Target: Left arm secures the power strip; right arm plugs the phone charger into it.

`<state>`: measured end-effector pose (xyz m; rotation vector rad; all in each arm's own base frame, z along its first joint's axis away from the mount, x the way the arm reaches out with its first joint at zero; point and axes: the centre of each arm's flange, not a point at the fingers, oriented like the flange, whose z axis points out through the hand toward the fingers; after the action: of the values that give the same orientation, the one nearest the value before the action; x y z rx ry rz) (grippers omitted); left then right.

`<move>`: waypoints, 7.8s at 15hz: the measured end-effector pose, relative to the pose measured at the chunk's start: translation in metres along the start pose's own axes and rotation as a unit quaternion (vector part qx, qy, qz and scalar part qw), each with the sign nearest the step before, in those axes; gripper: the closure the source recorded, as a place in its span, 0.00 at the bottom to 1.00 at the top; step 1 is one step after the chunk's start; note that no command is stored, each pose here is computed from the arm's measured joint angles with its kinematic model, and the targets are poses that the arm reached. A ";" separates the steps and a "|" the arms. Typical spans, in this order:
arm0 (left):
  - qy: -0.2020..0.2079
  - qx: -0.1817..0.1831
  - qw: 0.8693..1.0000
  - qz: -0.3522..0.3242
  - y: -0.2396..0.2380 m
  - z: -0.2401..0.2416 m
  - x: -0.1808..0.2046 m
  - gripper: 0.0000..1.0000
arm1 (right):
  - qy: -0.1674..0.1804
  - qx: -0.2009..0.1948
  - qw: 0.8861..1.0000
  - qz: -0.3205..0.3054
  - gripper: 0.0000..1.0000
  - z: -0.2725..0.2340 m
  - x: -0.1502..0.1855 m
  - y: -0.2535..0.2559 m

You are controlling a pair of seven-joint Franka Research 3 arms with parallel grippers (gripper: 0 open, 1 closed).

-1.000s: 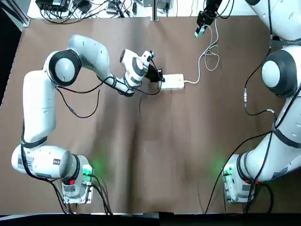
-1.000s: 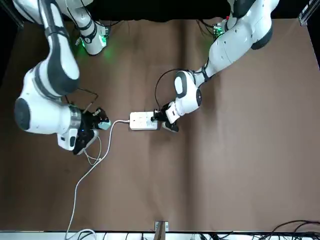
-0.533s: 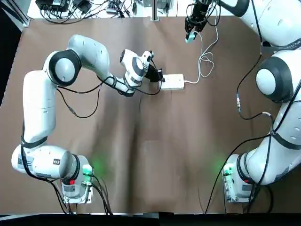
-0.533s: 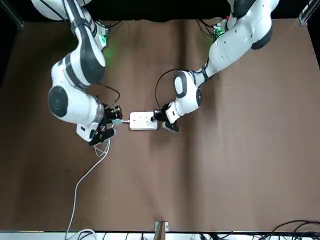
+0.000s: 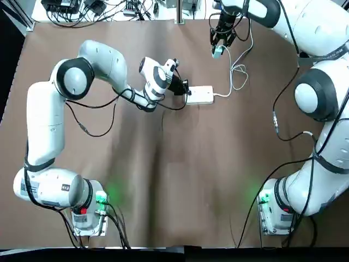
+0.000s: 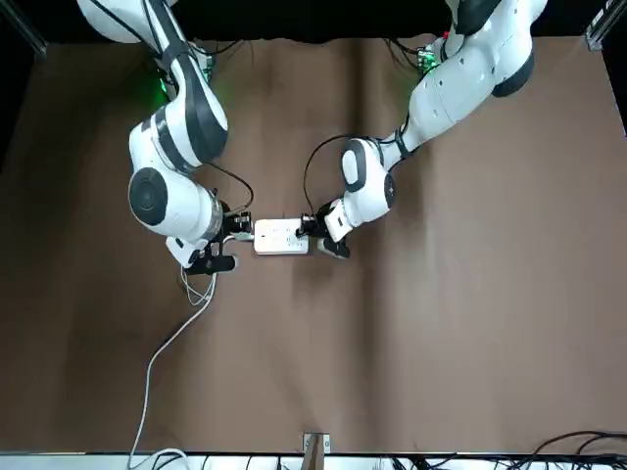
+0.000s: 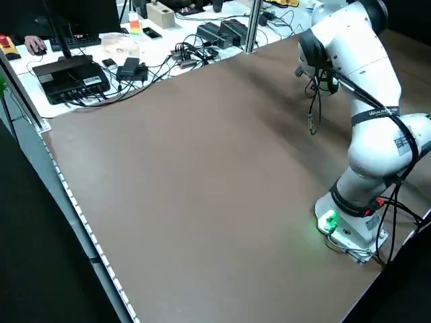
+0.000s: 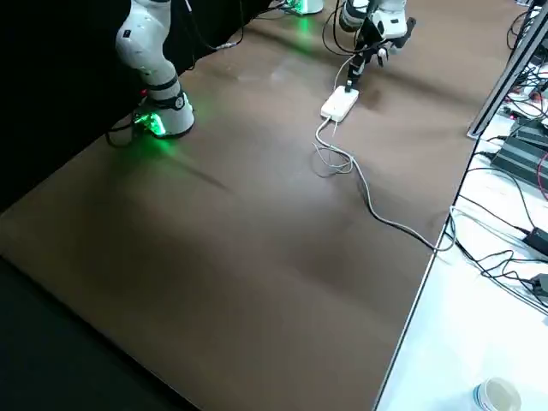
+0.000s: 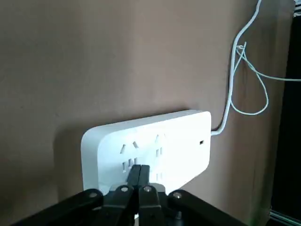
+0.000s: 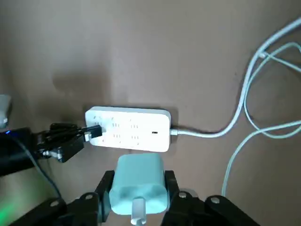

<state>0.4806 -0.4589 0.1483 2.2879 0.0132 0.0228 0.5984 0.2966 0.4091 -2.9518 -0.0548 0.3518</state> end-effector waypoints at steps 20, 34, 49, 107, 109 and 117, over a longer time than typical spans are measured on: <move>0.000 0.000 1.000 0.000 0.000 0.000 0.000 0.99 | -0.056 -0.060 0.994 0.067 0.52 0.155 -0.012 -0.047; 0.000 0.000 1.000 0.000 0.000 0.000 0.000 0.99 | -0.056 -0.061 0.994 0.064 0.52 0.192 -0.012 -0.058; 0.000 0.000 1.000 0.001 0.000 0.000 0.000 0.99 | -0.057 -0.063 0.994 0.066 0.52 0.202 -0.011 -0.055; 0.002 0.001 1.000 0.002 0.001 0.001 -0.001 0.99 | -0.050 -0.065 0.995 0.064 0.52 0.211 -0.007 -0.053; 0.002 0.001 1.000 0.002 0.001 0.001 -0.001 0.99 | -0.049 -0.067 0.995 0.062 0.52 0.211 -0.008 -0.054; 0.002 0.001 1.000 0.002 0.001 0.001 -0.001 0.99 | -0.040 -0.072 0.995 0.058 0.52 0.216 -0.010 -0.055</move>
<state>0.4799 -0.4605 0.1486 2.2898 0.0105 0.0305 0.5367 0.3853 0.2135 -3.0899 0.0845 0.5039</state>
